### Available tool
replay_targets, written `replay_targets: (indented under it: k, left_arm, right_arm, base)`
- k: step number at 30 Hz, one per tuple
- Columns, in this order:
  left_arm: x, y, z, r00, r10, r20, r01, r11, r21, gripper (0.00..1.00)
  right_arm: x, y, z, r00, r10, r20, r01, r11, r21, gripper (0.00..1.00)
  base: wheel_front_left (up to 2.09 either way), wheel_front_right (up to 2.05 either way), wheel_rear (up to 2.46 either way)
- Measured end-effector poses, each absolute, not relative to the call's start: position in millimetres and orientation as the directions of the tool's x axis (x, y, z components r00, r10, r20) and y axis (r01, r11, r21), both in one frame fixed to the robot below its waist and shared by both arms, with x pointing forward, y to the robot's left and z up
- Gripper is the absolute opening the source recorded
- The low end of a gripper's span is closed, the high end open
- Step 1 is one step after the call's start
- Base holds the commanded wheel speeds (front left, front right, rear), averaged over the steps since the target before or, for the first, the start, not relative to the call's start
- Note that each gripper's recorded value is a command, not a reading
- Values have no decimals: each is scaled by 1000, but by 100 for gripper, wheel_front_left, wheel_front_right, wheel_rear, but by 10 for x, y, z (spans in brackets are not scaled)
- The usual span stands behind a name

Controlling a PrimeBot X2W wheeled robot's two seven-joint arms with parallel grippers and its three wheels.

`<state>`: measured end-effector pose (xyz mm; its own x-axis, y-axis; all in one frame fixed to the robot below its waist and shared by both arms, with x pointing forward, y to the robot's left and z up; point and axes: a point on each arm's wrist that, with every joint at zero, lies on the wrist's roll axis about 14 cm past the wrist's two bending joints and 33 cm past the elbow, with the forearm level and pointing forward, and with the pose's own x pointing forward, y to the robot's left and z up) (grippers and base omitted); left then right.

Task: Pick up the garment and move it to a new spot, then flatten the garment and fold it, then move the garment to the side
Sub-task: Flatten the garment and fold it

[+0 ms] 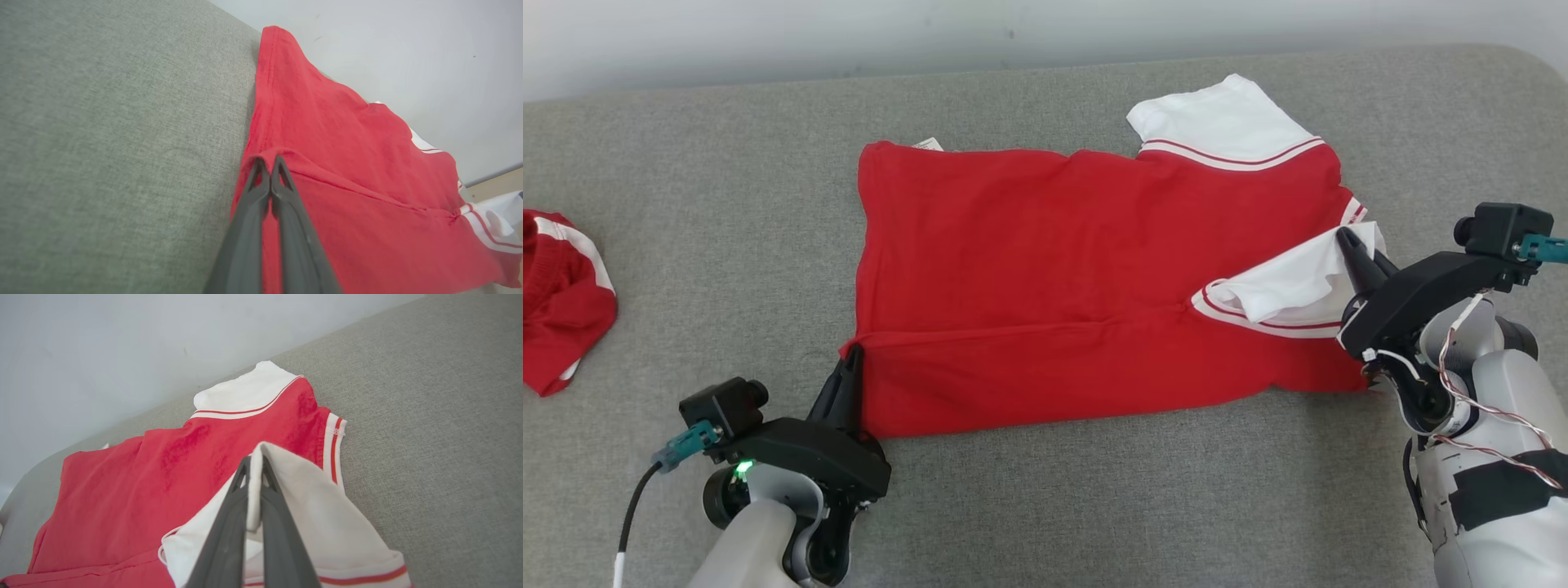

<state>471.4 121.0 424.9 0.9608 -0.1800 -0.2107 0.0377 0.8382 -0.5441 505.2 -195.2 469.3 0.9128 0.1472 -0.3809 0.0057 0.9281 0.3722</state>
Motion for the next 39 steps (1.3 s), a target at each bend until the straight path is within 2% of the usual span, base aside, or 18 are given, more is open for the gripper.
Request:
replay_targets:
  k: [1,2,3,4,12,15,20,27,39]
  left_arm:
    - [4723,1213,4248,961,-178,-212,36,839,-544,0]
    - [4735,1213,4256,961,-178,-210,37,839,-543,4]
    - [4735,1213,4256,961,-178,-210,37,839,-543,40]
    - [4747,1218,4265,962,-175,-208,36,840,-542,100]
    - [4720,1224,4292,963,-174,-207,48,863,-502,100]
    - [4692,1280,4369,967,-171,-187,72,893,-444,100]
    - [4594,1274,4421,969,-179,-168,108,925,-365,100]
    - [4443,1063,4173,947,-222,-234,164,956,-243,100]
    - [4481,1083,3970,936,-166,-311,112,976,-185,100]
  right_arm:
    - [5063,-1957,4707,918,142,-369,6,928,373,0]
    - [5079,-1961,4726,923,139,-359,6,928,373,46]
    - [5079,-1961,4726,923,139,-359,6,928,373,98]
    - [5094,-1961,4744,926,137,-352,5,928,373,100]
    - [5081,-1890,4851,935,160,-316,-24,919,395,100]
    - [5014,-1986,4906,940,149,-307,-33,935,354,100]
    - [4756,-2217,4624,907,106,-408,-4,970,243,100]
    - [4535,-2428,4228,841,41,-539,52,986,156,100]
    - [4413,-2441,3823,732,2,-681,83,992,93,100]
  base:
    - [0,0,0]
    - [0,0,0]
    - [0,0,0]
    - [0,0,0]
    - [0,0,0]
    - [0,0,0]
    - [0,0,0]
    - [0,0,0]
    - [0,0,0]
